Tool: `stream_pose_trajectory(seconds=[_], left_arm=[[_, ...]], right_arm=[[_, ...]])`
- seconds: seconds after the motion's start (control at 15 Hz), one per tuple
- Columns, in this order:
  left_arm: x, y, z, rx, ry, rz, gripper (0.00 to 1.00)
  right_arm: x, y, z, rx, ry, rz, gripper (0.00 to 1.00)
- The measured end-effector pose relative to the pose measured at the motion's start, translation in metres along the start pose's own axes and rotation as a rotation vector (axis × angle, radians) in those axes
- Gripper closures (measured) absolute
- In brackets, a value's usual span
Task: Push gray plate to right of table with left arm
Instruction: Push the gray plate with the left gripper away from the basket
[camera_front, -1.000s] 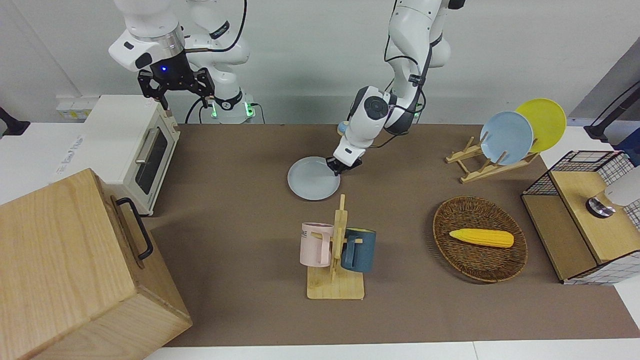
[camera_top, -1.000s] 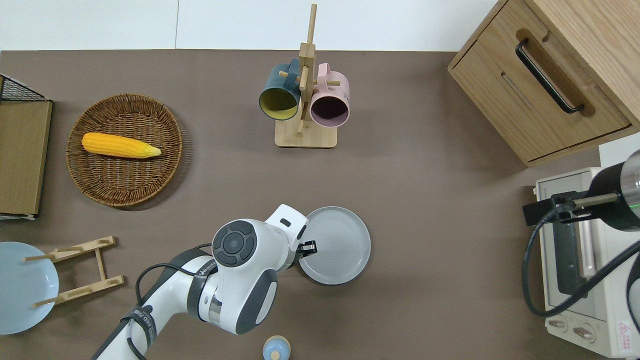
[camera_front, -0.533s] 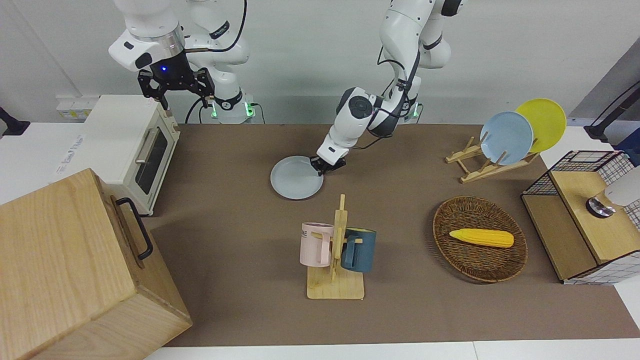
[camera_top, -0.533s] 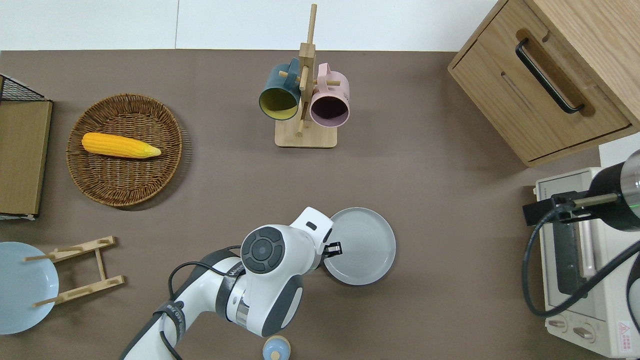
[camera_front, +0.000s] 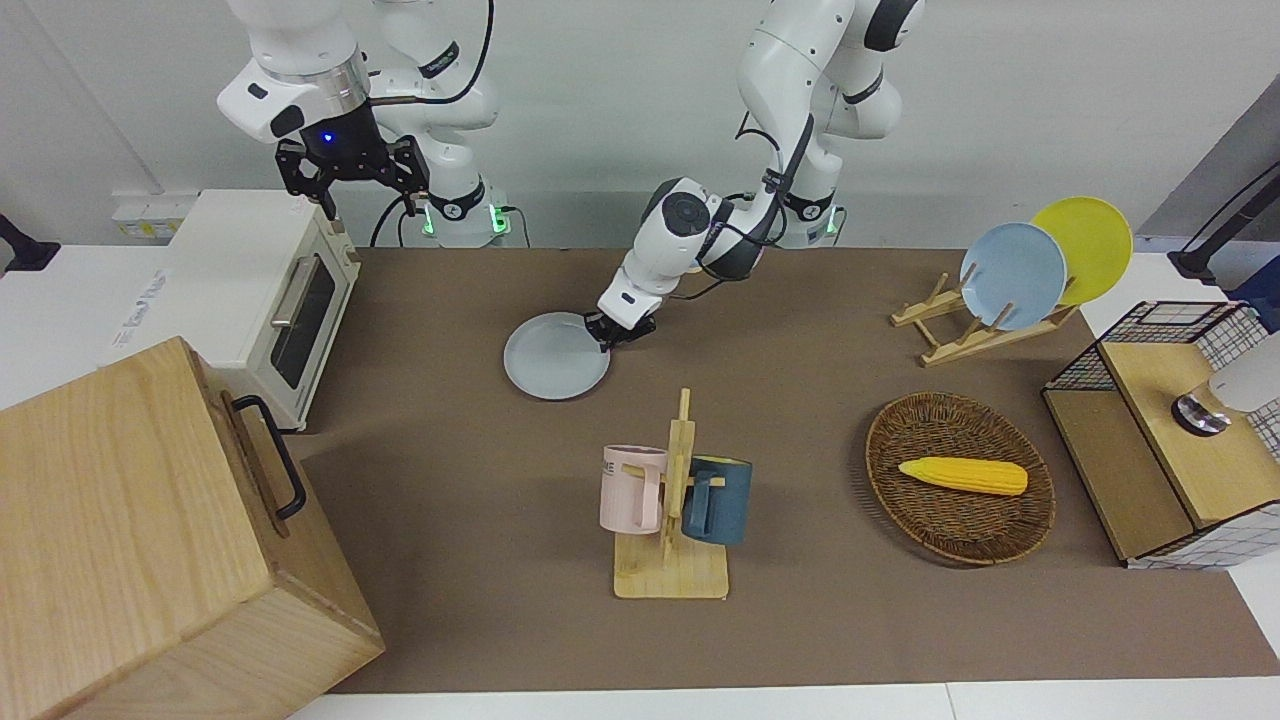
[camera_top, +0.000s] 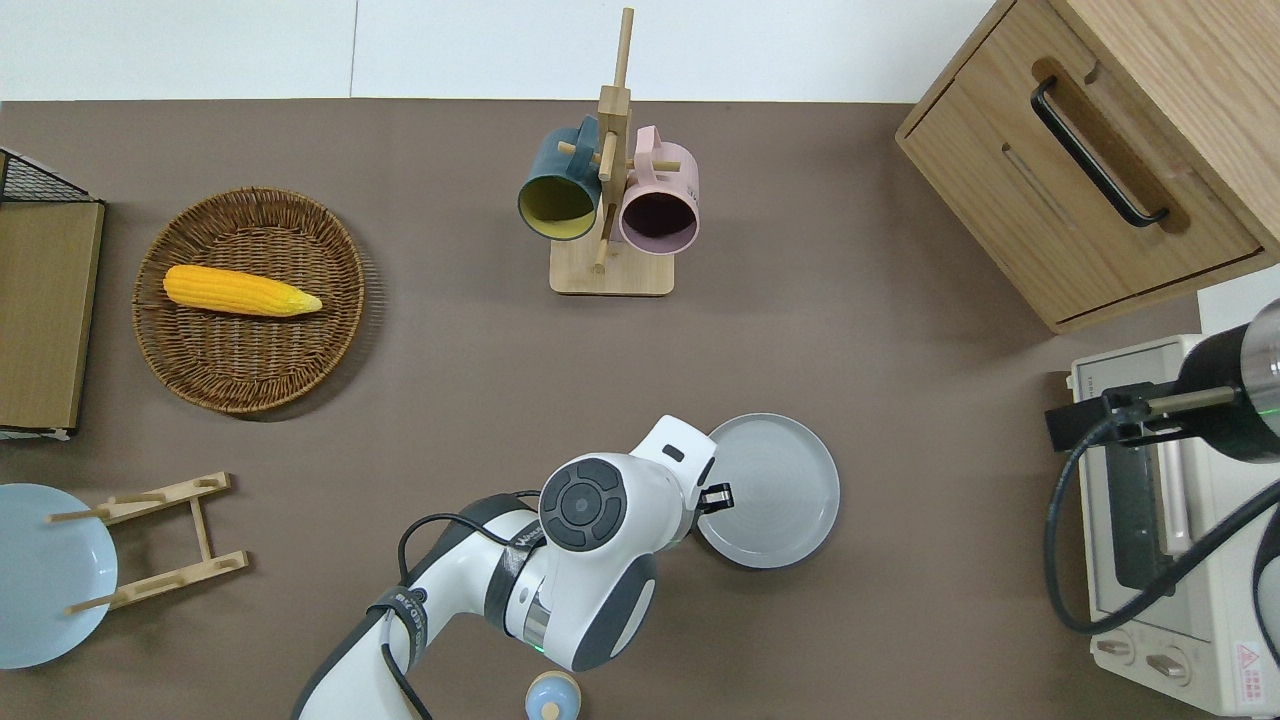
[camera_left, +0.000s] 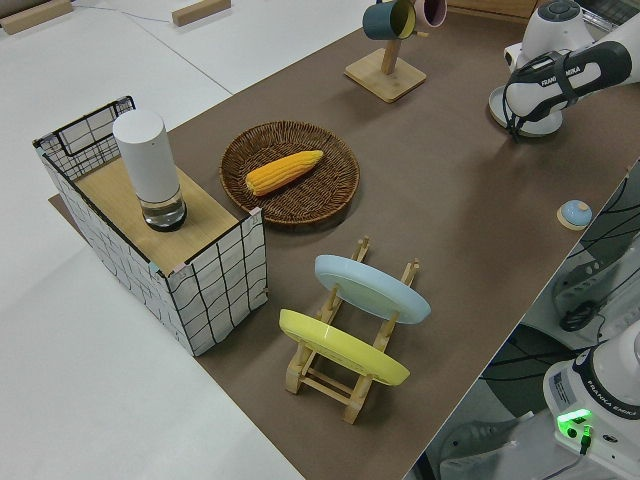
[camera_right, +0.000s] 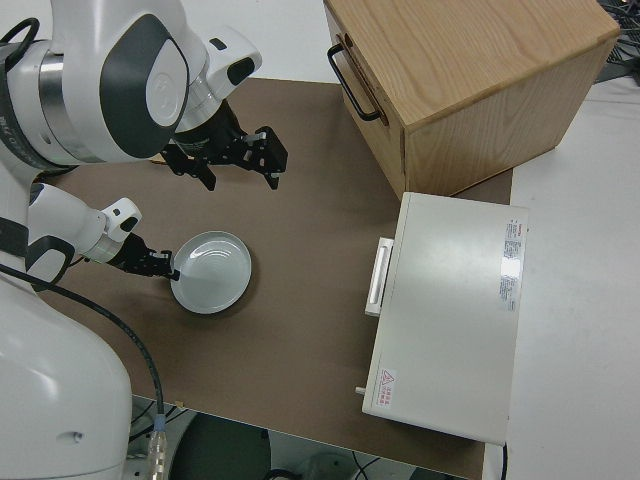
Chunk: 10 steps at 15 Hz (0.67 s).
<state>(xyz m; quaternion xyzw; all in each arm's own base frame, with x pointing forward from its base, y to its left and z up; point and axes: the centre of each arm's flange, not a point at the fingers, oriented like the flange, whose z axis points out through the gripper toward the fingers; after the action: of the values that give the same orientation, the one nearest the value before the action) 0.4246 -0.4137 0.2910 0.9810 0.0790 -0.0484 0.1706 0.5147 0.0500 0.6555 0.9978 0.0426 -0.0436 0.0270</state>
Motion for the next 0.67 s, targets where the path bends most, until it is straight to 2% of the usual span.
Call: stream_pose_trajectory(seconds=[0.13,0.2,0.47,0.67], left_arm=[[0.001,0.002,0.0,-0.004,-0.001,-0.001,0.96],[0.002,0.003,0.001,-0.006,-0.001,0.0,0.89],[0.001,0.006,-0.001,-0.006,0.0,0.008,0.51],[0.004,0.007,-0.016,0.035,0.0,0.045,0.19]], right_arm=[[0.0,0.0,0.0,0.0,0.0,0.0,0.0],[0.0,0.0,0.0,0.0,0.0,0.0,0.0],[0.0,0.0,0.0,0.0,0.0,0.0,0.0],[0.0,0.0,0.0,0.0,0.0,0.0,0.0]])
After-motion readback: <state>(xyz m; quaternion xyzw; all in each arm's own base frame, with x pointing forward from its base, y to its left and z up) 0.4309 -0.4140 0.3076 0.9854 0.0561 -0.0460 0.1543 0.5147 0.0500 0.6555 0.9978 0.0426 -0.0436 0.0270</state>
